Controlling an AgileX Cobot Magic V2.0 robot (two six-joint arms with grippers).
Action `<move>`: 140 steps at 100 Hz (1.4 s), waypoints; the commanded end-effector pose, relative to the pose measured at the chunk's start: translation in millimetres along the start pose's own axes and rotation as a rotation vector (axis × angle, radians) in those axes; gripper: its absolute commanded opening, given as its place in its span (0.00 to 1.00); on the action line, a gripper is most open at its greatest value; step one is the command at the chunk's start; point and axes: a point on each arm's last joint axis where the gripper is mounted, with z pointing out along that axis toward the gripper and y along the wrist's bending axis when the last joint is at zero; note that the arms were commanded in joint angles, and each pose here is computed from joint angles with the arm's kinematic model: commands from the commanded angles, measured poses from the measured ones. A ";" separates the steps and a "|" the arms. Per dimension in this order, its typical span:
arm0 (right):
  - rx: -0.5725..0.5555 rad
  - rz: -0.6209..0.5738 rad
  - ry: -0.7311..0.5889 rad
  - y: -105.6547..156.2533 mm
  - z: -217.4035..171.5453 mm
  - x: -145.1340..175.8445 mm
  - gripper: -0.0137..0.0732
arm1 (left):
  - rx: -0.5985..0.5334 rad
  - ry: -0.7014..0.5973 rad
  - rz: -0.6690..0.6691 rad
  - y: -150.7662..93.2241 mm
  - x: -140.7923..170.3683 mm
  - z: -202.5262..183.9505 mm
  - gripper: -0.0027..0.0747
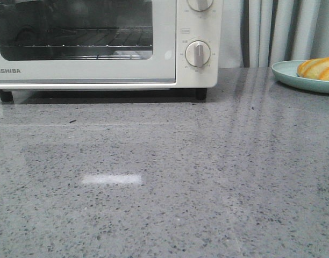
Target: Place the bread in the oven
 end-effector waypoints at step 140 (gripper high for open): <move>-0.032 0.040 -0.423 2.6 -8.1 -33.8 0.08 | -0.006 -0.314 -0.194 3.3 -20.6 -4.4 0.01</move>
